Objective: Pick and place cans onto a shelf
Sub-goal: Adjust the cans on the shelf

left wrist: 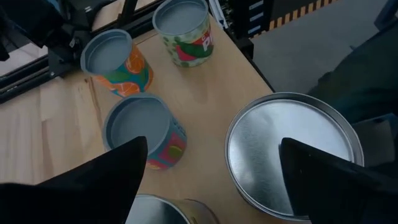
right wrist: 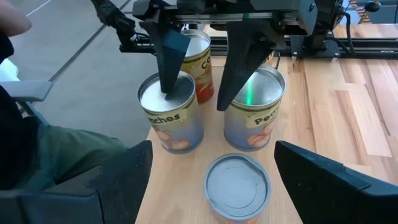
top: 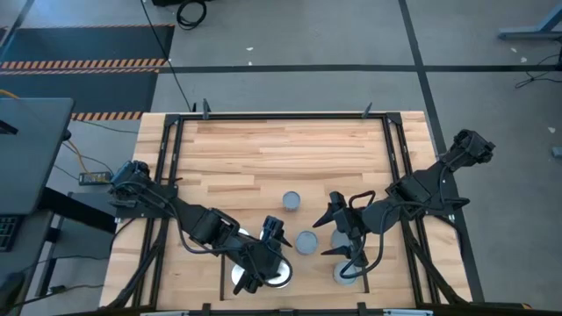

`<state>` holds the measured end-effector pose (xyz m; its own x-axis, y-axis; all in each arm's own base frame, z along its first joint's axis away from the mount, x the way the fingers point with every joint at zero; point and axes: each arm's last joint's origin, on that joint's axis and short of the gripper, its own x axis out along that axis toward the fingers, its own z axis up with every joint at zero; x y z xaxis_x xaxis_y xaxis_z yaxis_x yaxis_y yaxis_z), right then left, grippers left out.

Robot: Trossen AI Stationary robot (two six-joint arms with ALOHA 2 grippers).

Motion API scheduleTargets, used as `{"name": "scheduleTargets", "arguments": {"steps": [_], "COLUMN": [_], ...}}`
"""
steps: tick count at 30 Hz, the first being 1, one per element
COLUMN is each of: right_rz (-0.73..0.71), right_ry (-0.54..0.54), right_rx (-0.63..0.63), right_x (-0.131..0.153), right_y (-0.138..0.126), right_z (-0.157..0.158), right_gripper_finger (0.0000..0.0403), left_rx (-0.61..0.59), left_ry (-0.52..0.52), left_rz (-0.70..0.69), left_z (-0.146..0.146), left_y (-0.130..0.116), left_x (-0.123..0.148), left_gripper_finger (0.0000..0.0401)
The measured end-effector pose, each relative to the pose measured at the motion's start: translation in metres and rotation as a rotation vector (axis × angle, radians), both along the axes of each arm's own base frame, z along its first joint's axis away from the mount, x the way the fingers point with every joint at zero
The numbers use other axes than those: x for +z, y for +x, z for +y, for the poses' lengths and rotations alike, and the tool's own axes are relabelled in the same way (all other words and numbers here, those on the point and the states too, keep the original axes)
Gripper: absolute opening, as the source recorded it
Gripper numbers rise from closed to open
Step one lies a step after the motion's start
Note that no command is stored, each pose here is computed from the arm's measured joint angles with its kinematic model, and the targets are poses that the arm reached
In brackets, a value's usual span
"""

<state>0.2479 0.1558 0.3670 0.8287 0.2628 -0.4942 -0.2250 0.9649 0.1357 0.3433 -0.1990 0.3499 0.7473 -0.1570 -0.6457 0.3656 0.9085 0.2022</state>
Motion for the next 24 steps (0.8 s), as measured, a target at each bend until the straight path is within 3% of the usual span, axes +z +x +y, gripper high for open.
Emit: {"name": "scheduleTargets", "arguments": {"steps": [17, 24], "right_rz": [-0.005, 0.183], "right_ry": [-0.011, 0.09], "right_rx": [0.012, -0.068], "right_x": [0.0, -0.011], "right_y": [-0.003, -0.013], "right_z": [0.004, 0.005], "right_gripper_finger": [0.0346, 0.0346], "left_rx": [-0.017, 0.036], "left_ry": [0.001, 0.057], "left_rz": [-0.036, 0.007], "left_z": [0.0, 0.009], "left_y": [-0.007, -0.033], "left_x": [0.013, 0.058], "left_gripper_finger": [0.0375, 0.0375]}}
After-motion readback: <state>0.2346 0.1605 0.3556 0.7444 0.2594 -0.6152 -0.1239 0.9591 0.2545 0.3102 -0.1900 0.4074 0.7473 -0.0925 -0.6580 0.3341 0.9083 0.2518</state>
